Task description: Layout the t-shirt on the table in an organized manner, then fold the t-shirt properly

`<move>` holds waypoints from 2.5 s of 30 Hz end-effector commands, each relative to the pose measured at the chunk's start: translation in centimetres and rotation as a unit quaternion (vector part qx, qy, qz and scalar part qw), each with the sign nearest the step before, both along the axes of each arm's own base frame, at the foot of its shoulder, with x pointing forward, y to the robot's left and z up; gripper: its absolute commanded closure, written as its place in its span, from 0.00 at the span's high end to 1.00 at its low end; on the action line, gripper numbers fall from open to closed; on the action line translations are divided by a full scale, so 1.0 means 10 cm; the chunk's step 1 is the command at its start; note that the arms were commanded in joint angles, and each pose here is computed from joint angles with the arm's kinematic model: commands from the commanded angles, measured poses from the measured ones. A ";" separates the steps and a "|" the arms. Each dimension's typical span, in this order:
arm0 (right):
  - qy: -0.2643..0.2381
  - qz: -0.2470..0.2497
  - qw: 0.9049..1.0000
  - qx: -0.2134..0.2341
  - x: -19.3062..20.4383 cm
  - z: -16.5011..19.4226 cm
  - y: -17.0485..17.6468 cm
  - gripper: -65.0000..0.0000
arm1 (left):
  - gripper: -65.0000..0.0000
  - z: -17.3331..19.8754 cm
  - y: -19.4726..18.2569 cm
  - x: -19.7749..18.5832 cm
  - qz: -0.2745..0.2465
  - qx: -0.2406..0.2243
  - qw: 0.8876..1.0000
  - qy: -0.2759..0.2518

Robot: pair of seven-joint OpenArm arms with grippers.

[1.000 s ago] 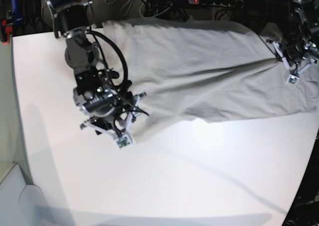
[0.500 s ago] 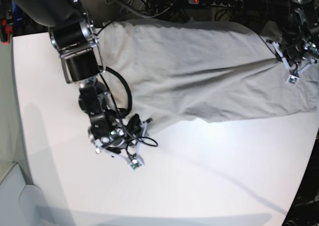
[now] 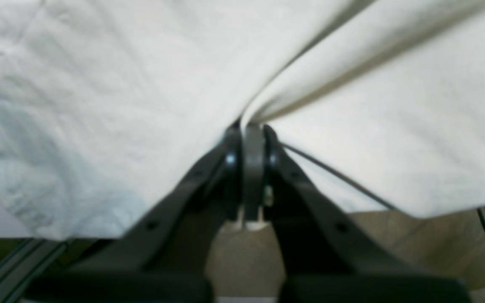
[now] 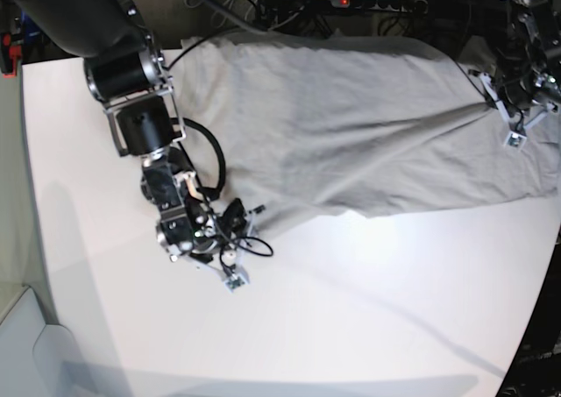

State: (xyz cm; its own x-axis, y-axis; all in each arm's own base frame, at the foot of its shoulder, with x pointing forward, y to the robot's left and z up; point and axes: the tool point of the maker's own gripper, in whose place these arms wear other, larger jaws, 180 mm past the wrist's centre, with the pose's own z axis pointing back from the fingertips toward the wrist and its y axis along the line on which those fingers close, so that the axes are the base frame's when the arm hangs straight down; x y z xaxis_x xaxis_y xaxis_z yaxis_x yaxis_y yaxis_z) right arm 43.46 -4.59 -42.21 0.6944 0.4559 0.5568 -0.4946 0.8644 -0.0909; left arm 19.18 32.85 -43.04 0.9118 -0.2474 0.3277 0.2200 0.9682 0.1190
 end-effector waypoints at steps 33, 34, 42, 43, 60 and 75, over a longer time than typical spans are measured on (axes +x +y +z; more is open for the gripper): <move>-0.056 0.042 0.998 0.005 -1.21 0.70 0.21 0.00 | 0.00 0.07 -0.06 0.08 0.005 -0.030 0.999 -0.020; -0.049 0.043 0.998 -0.003 -1.23 0.65 0.16 0.00 | 0.00 0.07 -0.06 0.08 0.005 -0.030 0.999 -0.020; -0.001 0.039 0.998 -0.042 -1.33 0.30 -0.11 0.00 | 0.00 0.06 -0.06 0.08 0.004 -0.030 0.999 -0.020; 0.000 0.039 0.998 -0.044 -1.34 0.30 -0.12 0.00 | 0.00 0.06 -0.06 0.08 0.004 -0.030 0.999 -0.020; -0.064 0.030 0.996 -0.057 -1.18 0.70 -0.34 0.55 | 0.00 0.06 -0.07 0.08 0.004 -0.031 0.999 -0.020; -0.058 0.002 0.998 0.008 -0.69 0.77 0.10 0.00 | 0.00 0.06 -0.08 0.08 0.004 -0.032 0.999 -0.020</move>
State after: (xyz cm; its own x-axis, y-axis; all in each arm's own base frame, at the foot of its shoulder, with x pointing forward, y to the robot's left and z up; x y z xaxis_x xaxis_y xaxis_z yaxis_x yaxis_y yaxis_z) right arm 35.40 -3.77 -36.04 0.6562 0.4554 0.6017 -0.4900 0.8635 -0.1193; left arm 19.75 31.57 -42.92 0.9022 -0.2070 0.3784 0.2043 0.9777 0.0479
